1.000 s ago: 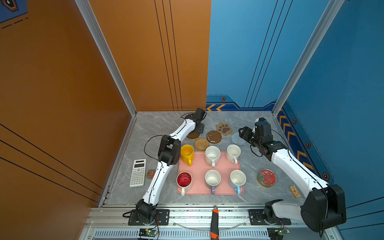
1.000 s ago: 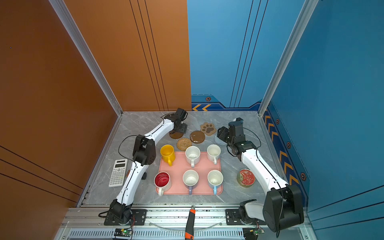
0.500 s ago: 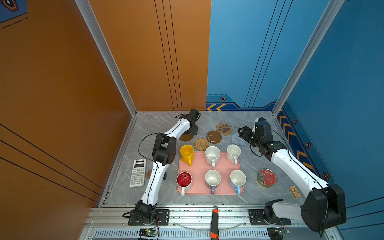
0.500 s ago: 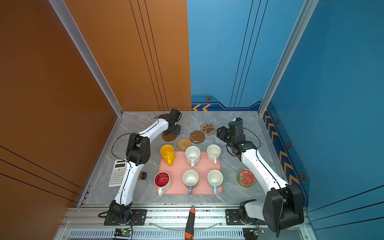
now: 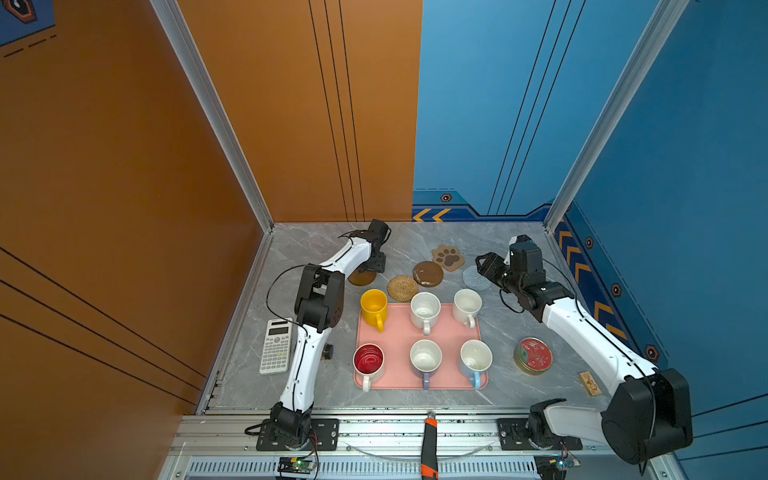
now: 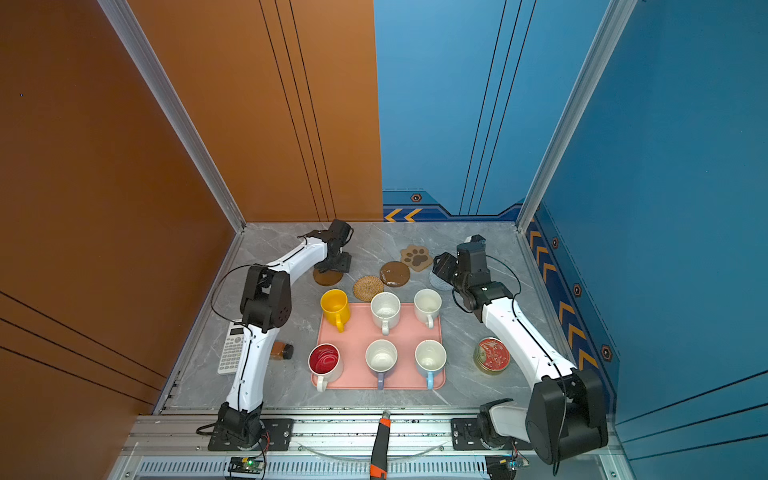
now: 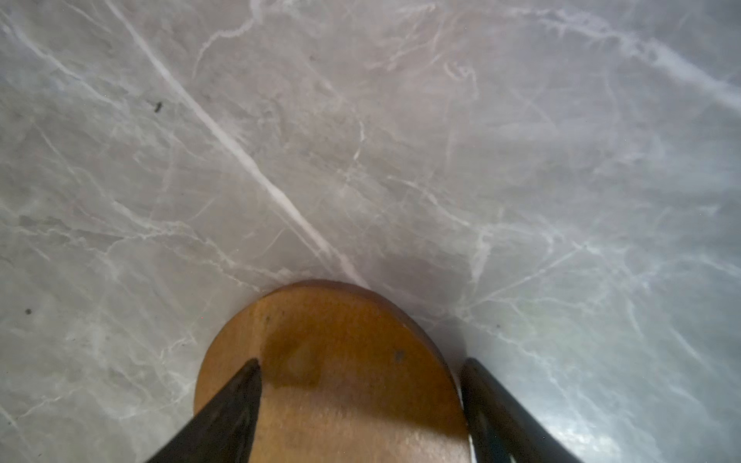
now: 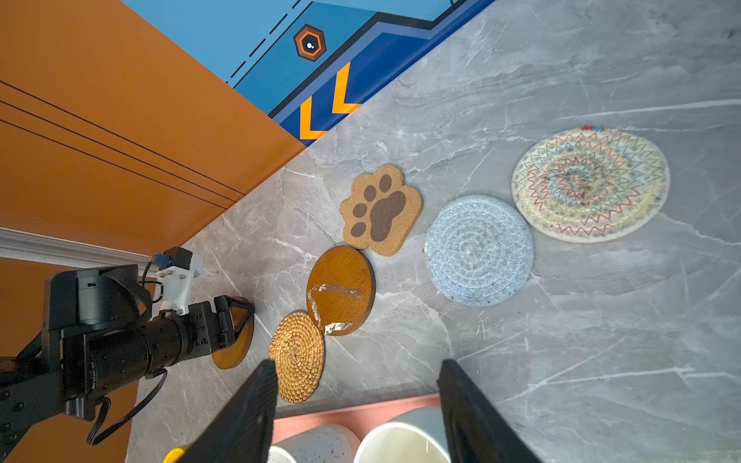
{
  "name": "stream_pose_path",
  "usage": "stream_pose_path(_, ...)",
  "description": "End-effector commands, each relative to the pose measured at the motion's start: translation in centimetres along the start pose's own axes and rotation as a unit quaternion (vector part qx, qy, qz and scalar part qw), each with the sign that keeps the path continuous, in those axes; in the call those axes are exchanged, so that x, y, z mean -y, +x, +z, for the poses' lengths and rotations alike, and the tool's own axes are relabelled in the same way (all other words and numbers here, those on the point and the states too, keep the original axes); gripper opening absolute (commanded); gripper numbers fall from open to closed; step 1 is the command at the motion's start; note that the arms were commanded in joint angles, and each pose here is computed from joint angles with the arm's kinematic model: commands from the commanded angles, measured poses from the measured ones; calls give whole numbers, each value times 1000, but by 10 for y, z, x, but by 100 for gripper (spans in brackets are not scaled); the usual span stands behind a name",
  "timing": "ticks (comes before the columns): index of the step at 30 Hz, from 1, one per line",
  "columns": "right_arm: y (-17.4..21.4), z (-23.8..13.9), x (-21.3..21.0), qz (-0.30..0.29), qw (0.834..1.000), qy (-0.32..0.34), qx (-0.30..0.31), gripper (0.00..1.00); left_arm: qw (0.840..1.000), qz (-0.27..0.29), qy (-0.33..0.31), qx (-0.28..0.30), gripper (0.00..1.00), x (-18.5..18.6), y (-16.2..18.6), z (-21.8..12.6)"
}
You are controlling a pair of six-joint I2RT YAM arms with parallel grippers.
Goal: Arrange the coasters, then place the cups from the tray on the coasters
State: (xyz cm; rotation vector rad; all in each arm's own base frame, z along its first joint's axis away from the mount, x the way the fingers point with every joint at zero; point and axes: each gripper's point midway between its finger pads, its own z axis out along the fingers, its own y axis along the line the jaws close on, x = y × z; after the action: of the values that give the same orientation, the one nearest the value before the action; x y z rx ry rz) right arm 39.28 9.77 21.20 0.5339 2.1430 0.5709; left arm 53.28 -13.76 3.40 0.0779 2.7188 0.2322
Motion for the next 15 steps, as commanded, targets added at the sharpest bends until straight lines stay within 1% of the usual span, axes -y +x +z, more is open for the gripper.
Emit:
stream_pose_path(1,2,1,-8,0,1000,-14,-4,63,999,12,-28,-29,79,-20,17,3)
stream_pose_path(7,2,3,-10,-1,1000,-15,-6,63,999,16,-34,-29,79,-27,20,1)
stream_pose_path(15,5,5,-14,-6,1000,-17,-11,63,999,15,-45,-23,79,-44,14,-1)
